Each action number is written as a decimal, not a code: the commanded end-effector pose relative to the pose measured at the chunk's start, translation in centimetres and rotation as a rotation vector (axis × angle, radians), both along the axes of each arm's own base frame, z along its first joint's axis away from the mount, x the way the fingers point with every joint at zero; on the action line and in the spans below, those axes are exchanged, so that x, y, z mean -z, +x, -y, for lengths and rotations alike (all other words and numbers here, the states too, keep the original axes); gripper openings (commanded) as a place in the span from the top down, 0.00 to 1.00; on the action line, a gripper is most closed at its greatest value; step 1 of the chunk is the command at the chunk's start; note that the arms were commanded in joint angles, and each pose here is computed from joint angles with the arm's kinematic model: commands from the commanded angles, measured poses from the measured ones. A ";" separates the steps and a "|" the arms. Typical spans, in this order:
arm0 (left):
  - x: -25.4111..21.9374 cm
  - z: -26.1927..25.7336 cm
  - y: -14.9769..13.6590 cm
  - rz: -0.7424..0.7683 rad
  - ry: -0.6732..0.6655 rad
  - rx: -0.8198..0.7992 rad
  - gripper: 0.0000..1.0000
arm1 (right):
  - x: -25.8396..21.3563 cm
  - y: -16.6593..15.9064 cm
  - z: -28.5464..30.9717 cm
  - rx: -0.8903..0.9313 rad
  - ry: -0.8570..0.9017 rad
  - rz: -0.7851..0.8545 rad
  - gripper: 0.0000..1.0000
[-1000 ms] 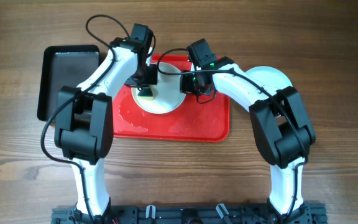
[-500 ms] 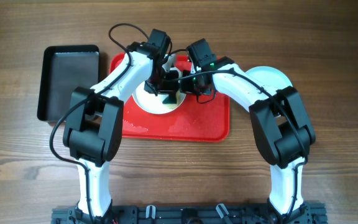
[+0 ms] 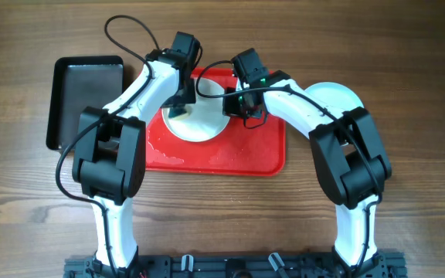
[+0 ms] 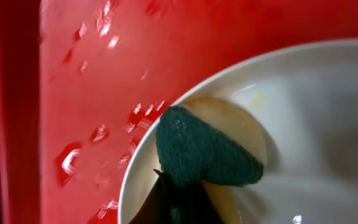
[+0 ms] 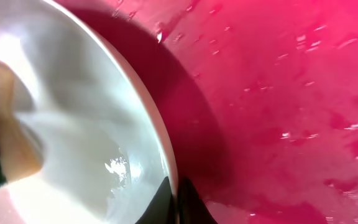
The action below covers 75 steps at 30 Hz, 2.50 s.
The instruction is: Clean dirty plates on tray and stack at the side
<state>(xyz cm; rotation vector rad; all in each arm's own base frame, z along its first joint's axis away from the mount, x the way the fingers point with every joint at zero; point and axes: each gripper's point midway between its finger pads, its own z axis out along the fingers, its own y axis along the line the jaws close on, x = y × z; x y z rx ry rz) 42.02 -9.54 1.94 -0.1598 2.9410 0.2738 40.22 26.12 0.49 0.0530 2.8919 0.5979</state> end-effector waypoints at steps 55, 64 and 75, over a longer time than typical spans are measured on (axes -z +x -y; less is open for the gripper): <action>2.9 3.8 -7.7 -0.380 -0.219 0.321 0.96 | 1.3 -2.6 -1.6 -0.122 0.198 -0.105 0.96; 5.9 2.9 -11.3 -0.448 -0.211 0.138 0.96 | 1.1 -2.2 -1.3 -0.138 0.219 -0.092 0.96; 4.7 10.3 -17.6 -0.635 -0.546 0.386 0.96 | 1.0 -2.0 -1.4 -0.136 0.222 -0.085 0.96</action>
